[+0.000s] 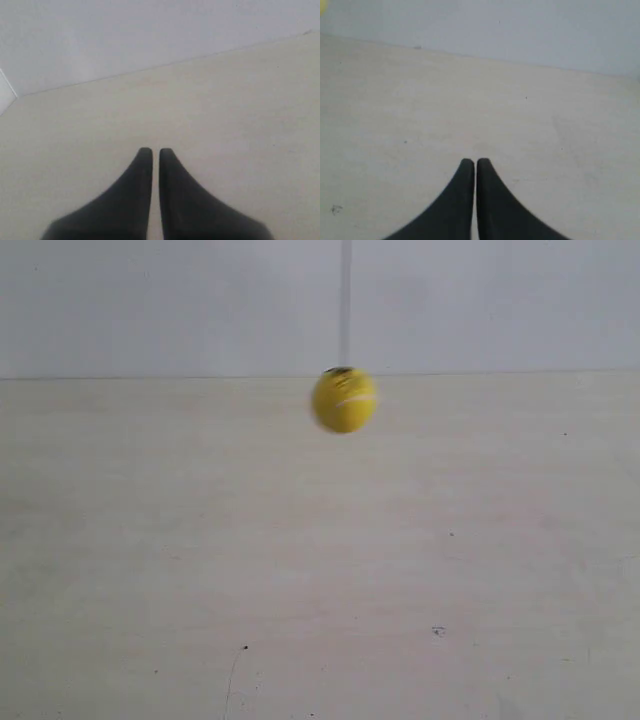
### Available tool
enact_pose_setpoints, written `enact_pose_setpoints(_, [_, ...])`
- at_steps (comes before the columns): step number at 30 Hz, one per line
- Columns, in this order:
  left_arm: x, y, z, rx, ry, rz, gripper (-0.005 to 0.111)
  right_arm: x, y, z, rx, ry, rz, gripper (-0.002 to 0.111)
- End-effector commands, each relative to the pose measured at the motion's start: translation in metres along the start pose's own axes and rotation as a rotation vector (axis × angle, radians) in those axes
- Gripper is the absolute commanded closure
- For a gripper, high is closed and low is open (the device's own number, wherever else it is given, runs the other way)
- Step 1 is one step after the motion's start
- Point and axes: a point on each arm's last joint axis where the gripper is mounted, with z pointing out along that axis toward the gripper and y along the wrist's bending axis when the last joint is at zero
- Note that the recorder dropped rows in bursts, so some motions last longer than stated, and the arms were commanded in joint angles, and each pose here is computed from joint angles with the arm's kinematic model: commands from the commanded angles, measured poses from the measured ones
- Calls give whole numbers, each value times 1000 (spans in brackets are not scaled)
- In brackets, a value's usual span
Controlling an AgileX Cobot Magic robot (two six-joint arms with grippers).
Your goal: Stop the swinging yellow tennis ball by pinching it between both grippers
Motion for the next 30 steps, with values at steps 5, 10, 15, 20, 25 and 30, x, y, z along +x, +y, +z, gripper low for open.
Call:
enact_pose_setpoints(5, [-5, 4, 0, -58, -56, 166, 102, -14, 0, -1, 0, -150, 8, 108])
enact_pose_setpoints(10, [-20, 4, -2, -73, -221, 205, 102, -20, 0, -2, -7, -220, 73, 108])
enact_pose_setpoints(15, [-26, 4, -4, -57, -300, 83, 102, -21, 0, -2, -9, -234, 86, 108])
enact_pose_setpoints(20, [-30, 4, -5, -13, -355, -178, 102, -22, 0, -2, -19, -236, 170, 108])
enact_pose_setpoints(25, [-38, 4, -9, 31, -446, -340, 102, -27, 0, -4, -44, -296, 312, 108])
enact_pose_setpoints(30, [-50, 3, -15, 56, -594, -310, 102, -44, -1, -11, -71, -498, 314, 108])
